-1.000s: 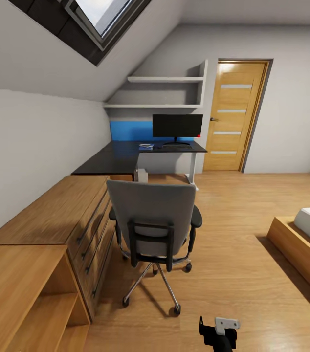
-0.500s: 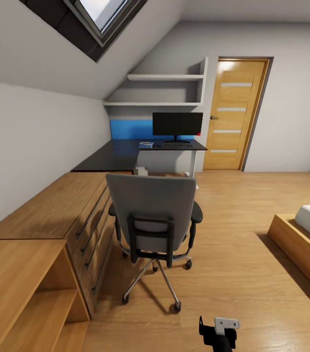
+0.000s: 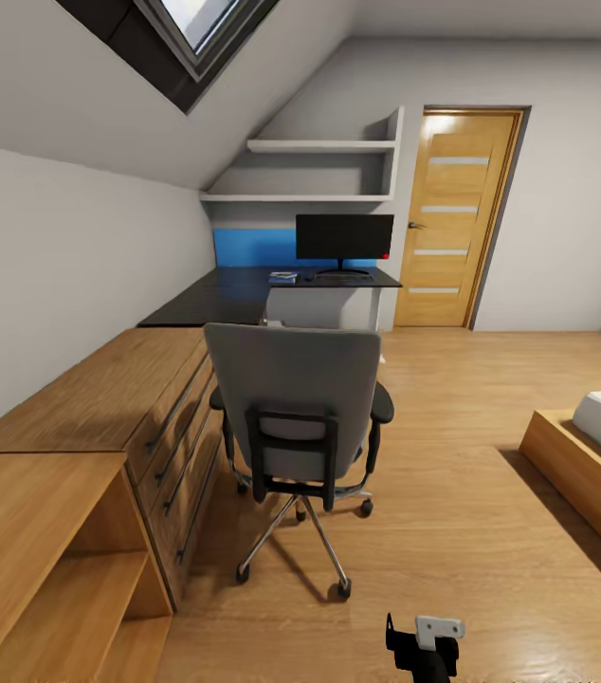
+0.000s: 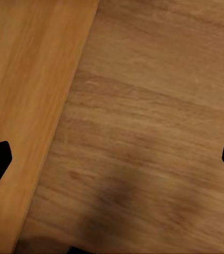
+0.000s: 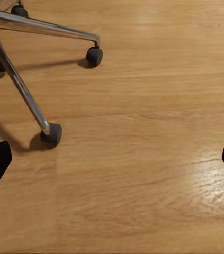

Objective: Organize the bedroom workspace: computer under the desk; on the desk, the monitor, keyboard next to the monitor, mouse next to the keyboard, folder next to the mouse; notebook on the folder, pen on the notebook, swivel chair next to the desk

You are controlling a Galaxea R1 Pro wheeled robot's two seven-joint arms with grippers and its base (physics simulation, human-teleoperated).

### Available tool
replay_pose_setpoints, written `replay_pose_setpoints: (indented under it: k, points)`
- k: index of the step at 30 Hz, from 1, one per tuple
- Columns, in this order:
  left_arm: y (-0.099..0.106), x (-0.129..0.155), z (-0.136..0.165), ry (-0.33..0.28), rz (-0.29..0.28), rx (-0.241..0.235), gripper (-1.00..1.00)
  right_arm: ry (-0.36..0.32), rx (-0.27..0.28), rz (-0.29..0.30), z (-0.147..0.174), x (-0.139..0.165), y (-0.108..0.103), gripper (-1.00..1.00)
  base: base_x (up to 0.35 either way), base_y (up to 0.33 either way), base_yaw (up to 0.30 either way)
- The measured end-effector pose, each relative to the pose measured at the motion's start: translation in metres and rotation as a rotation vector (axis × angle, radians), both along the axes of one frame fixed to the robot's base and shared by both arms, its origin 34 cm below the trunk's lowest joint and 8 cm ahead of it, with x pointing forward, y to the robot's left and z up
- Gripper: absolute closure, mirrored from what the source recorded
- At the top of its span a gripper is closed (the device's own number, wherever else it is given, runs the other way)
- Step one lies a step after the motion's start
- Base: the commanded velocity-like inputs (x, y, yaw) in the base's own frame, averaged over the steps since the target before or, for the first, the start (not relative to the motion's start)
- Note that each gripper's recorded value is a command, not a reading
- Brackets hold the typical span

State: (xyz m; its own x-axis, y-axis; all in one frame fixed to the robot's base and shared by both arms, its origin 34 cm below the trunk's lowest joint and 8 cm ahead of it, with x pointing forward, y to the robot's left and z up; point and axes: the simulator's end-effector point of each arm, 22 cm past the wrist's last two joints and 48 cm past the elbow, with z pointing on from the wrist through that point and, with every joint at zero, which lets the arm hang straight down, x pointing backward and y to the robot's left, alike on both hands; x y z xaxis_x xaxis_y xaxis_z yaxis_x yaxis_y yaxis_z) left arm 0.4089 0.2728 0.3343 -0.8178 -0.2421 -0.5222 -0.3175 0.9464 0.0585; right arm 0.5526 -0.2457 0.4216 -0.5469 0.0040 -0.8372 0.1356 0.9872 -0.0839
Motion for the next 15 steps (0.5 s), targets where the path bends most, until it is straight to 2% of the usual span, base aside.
replay_pose_setpoints:
  k: [15]
  points:
    - [0.001, -0.006, -0.032, 0.0, 0.001, 0.001, -1.0, 0.001, 0.0, -0.001, -0.032, -0.007, 0.0, -1.0, 0.0, 0.0, 0.0]
